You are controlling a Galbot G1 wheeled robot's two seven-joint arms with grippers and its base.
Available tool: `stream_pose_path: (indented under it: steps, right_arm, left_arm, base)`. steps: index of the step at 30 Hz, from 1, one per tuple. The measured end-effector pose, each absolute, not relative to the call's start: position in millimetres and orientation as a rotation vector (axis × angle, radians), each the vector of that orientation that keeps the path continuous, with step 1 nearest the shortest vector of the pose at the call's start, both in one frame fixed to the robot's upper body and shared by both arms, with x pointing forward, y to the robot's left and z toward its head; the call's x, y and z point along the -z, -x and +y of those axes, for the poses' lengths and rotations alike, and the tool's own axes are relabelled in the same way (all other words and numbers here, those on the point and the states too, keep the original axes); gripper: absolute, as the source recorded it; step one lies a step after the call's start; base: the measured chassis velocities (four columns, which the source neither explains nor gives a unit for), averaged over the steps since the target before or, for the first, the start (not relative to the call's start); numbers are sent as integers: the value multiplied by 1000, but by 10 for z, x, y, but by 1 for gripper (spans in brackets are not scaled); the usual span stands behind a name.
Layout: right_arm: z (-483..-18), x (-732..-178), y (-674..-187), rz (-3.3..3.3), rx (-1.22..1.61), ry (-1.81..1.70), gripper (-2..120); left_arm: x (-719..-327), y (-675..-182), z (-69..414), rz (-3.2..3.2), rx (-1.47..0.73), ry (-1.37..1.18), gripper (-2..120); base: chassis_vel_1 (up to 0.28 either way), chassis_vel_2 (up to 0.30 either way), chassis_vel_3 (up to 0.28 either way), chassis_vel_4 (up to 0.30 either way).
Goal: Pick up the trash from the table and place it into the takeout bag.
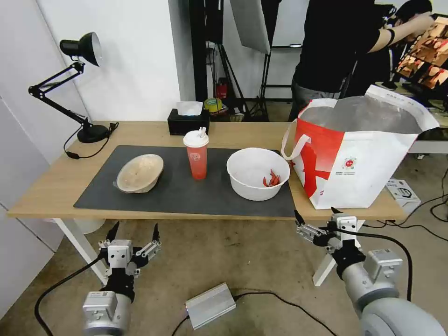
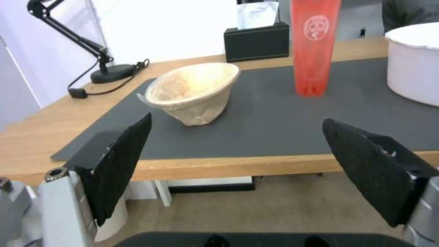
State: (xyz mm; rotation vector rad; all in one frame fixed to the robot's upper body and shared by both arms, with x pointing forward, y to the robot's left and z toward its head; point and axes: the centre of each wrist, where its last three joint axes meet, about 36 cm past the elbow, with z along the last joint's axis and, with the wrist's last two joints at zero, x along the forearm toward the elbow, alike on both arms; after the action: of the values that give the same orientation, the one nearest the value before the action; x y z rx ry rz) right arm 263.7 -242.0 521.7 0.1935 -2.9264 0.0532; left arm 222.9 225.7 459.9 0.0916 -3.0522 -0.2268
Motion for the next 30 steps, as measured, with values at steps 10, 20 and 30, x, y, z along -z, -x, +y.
stream_pose_path:
  steps: [10,20,30]
  right_arm:
    - [-2426,-5396,-2858,-3005,35,-524,100]
    - [-2540,-5617,-3205,-3050,-33,-784,100]
    - [-2636,-5984,-3730,-3034,-199,-1003,100]
  left_arm:
    - [-4629,-2216,2267,-3065,242,-111,100]
    - [-4622,-2197,2258,-3065,248,-137,100]
    - [-4614,-2182,2244,-3068,255,-165,100]
  base:
    - [0,0,0,0]
    - [0,0,0,0]
    - [0,0,0,0]
